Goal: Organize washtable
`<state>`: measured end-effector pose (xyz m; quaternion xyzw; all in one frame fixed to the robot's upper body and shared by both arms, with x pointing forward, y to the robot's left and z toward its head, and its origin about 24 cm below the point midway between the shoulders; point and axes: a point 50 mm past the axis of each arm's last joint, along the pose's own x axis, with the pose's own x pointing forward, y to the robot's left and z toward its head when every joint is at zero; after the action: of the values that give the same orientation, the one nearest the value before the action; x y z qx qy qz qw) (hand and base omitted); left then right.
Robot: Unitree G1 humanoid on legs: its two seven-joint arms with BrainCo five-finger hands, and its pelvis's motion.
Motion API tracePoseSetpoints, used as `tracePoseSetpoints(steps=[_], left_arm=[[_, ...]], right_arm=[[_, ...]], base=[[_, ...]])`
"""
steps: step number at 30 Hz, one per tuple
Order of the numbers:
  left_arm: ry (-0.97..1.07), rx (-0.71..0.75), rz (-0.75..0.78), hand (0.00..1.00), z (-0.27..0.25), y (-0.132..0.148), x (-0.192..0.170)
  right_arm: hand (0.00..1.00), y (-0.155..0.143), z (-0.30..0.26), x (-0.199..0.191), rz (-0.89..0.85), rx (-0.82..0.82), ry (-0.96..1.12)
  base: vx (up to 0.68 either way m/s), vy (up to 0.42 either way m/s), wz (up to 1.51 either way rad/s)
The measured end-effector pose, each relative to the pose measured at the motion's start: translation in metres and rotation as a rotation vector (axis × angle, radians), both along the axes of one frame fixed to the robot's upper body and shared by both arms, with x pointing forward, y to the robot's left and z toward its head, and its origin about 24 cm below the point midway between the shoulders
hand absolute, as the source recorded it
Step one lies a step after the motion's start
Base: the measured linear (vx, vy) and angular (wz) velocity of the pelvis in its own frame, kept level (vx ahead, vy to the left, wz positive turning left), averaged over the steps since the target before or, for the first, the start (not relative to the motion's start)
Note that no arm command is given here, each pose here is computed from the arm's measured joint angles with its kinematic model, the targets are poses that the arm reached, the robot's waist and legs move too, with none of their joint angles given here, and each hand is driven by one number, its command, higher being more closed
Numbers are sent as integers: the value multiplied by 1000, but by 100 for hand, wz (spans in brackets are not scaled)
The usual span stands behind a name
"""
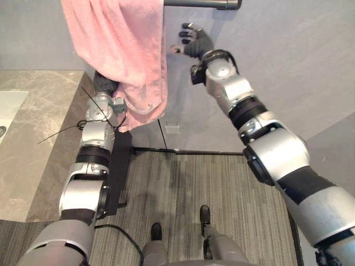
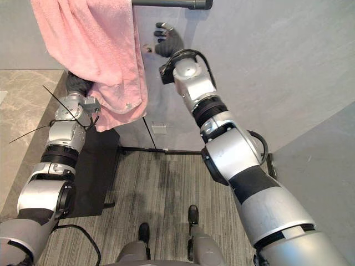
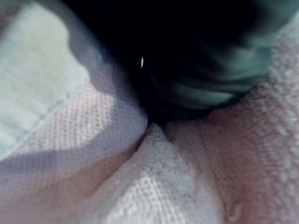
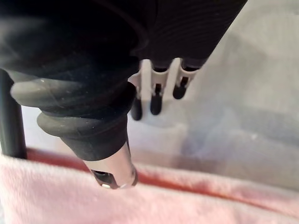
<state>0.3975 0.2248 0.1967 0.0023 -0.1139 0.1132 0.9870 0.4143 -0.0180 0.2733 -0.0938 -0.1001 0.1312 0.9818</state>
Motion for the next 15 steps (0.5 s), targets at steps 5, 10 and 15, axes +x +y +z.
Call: tracePoseSetpoints(steps=[5,10,15], left_arm=[[7,-40,-49,100,0,-22,7],[15,-65,-80,100,-4,-36,8],[-4,-65,-96,100,3,-42,10]], right_arm=[[0,24,-10,-7,73,-64,13],[0,28,-11,-9,81,-60,15],[0,24,-8,-7,68,1,27]], base=[[-13,36,1],[-35,42,1],[-19,38,3]])
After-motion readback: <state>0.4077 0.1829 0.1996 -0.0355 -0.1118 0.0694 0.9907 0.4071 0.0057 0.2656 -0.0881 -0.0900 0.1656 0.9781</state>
